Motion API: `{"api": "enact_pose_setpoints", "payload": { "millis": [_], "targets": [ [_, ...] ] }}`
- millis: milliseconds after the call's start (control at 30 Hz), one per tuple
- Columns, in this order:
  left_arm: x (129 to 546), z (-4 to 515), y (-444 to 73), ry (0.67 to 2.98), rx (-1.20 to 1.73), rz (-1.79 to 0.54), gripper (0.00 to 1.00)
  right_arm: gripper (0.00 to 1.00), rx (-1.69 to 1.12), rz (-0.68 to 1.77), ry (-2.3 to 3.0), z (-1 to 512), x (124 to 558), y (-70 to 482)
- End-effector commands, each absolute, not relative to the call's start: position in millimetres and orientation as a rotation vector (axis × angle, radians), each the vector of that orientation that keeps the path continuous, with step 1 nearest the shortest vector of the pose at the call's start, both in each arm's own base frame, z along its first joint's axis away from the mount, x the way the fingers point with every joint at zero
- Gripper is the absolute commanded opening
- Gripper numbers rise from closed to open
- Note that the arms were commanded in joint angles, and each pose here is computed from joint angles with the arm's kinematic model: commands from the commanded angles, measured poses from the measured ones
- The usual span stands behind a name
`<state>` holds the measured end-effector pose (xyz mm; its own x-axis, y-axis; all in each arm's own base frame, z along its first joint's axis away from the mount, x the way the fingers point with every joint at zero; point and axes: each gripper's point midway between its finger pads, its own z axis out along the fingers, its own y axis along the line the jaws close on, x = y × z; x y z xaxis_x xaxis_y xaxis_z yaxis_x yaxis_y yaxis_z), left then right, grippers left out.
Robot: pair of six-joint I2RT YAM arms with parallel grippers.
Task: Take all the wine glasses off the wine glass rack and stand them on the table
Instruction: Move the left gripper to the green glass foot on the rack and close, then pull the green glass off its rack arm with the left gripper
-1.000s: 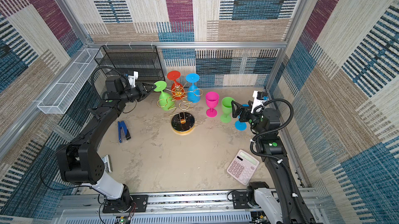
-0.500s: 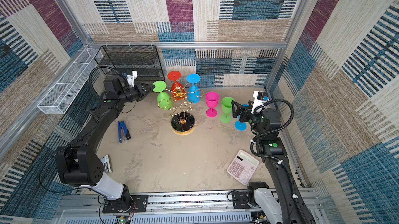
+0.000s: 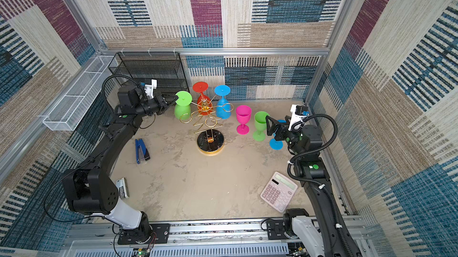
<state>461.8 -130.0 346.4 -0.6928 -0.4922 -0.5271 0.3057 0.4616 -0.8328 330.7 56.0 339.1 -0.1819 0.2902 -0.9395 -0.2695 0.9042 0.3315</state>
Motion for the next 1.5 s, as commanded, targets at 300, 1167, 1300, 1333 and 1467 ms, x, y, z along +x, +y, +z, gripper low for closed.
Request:
{"api": "enact_pose_setpoints", "payload": {
  "millis": [300,1167,1300,1333,1467],
  "targets": [
    [447,386,-141,1.839,-0.107,-1.484,0.0,0.99,0.011,0.522,1.639,353,327,58],
    [452,379,-170,1.899,-0.042,-1.504,0.0,0.99,0.01,0.526,1.624,360,321,59],
    [461,378,-167,1.893,-0.06,-1.472,0.0,0.99,0.01,0.524,1.627,359,321,58],
    [463,378,-166,1.89,-0.061,-1.462,0.0,0.99,0.009,0.522,1.626,360,320,58],
    [470,384,-157,1.859,-0.083,-1.434,0.0,0.99,0.006,0.518,1.628,360,319,58]
  ]
}}
